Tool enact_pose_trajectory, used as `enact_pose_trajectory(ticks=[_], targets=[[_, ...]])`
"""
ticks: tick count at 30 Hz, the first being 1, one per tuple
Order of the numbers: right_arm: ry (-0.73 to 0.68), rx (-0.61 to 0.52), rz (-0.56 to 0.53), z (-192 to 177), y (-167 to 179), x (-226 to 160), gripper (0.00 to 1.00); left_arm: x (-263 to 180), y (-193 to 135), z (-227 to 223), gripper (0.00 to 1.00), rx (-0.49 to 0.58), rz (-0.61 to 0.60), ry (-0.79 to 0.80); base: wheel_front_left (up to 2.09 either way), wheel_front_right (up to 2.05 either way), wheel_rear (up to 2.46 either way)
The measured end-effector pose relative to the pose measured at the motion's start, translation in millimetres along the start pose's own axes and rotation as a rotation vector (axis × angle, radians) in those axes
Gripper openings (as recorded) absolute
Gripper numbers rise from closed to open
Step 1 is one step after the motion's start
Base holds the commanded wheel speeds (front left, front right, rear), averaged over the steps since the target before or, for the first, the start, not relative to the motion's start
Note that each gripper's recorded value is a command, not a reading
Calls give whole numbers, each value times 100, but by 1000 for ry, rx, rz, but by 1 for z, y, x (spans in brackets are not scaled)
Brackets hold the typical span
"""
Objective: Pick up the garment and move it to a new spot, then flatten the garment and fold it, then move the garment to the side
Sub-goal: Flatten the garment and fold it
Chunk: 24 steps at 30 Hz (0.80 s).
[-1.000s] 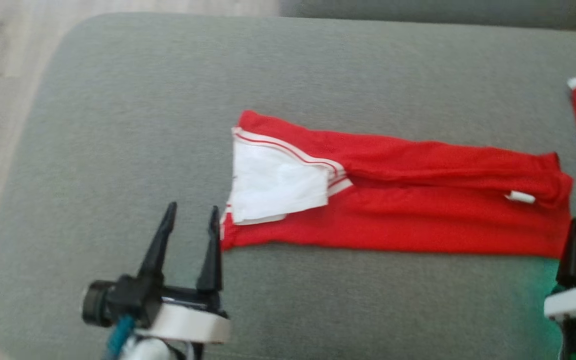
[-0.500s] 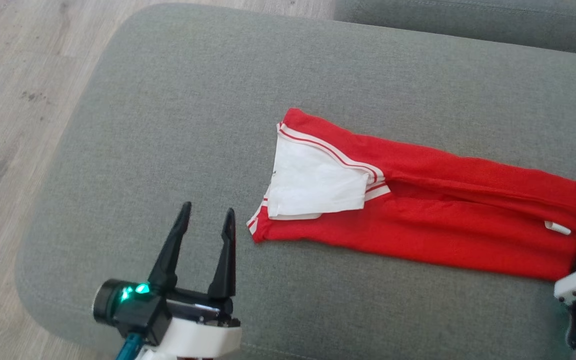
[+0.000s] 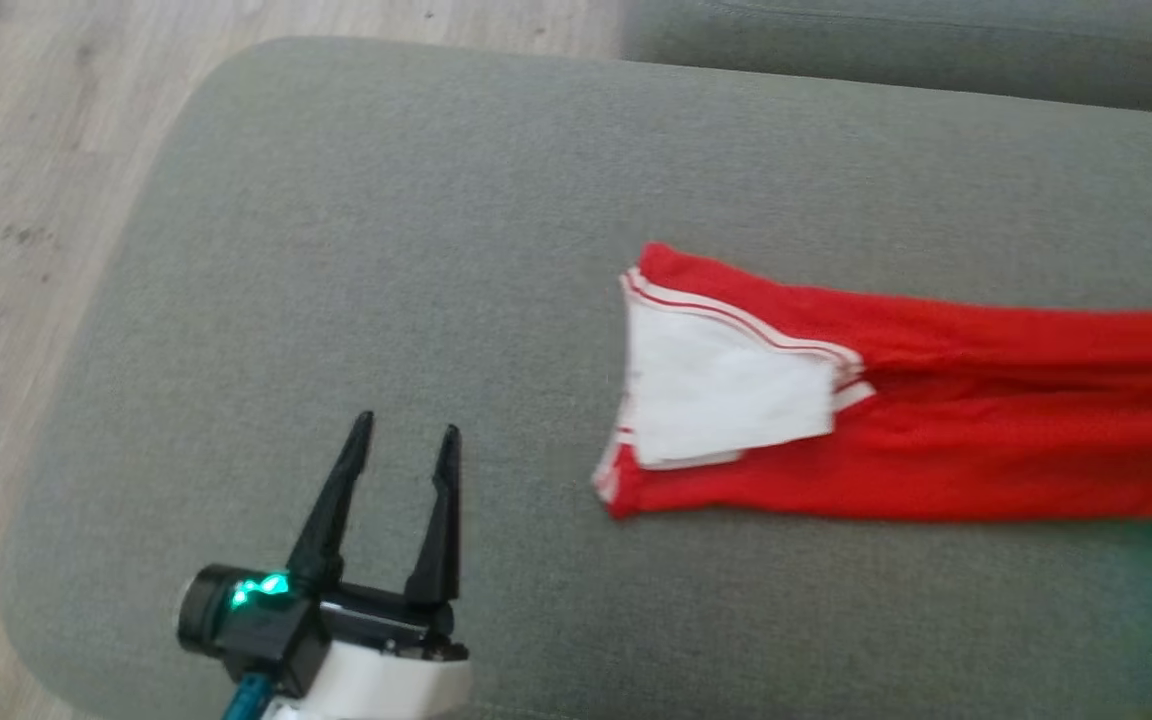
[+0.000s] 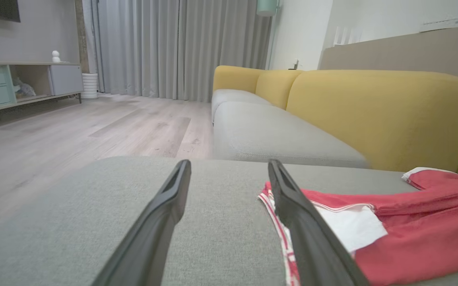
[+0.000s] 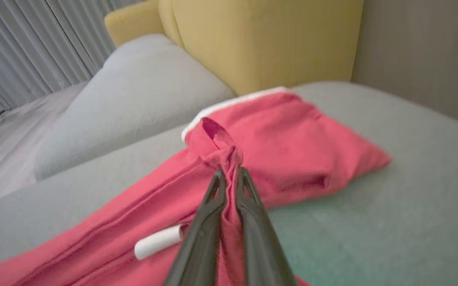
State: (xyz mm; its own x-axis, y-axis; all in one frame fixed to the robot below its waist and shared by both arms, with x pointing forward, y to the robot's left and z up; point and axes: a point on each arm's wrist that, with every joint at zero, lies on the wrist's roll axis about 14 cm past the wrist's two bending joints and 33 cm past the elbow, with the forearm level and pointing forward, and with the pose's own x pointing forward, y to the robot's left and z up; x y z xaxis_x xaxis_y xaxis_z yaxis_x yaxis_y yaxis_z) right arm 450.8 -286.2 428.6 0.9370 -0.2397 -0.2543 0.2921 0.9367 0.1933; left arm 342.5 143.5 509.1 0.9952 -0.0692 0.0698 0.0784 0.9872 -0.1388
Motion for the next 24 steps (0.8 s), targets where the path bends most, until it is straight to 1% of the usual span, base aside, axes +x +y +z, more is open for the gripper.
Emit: enact_pose_trajectory(ticks=[2, 4, 5, 9, 13, 16, 19, 21, 24], targets=[[-55, 10, 26, 26, 5, 1, 0, 2, 0, 2, 100, 1, -5, -7, 0, 0, 0], [-96, 37, 87, 47, 26, -1, 0, 4, -3, 2, 100, 4, -21, -8, 0, 0, 0], [-96, 37, 87, 47, 26, -1, 0, 4, -3, 2, 100, 4, -21, -8, 0, 0, 0], [-157, 135, 259, 75, 91, -16, 0, 7, -7, 1, 100, -7, -31, -10, 0, 0, 0], [-147, 175, 448, 83, 154, -37, 0, 6, -5, 0, 100, 4, -30, -6, 0, 0, 0], [-57, 254, 593, 58, 198, -53, 0, 4, -1, -2, 100, 9, -19, 2, 0, 0, 0], [39, 268, 715, 25, 239, -75, 0, 0, 4, -5, 100, 9, 1, 13, 0, 0, 0], [97, 261, 768, 3, 259, -86, 0, -3, 9, -5, 100, 16, 19, 14, 0, 0, 0], [167, 260, 815, -25, 278, -97, 0, -7, 16, -5, 100, 20, 47, 16, 0, 0, 0]])
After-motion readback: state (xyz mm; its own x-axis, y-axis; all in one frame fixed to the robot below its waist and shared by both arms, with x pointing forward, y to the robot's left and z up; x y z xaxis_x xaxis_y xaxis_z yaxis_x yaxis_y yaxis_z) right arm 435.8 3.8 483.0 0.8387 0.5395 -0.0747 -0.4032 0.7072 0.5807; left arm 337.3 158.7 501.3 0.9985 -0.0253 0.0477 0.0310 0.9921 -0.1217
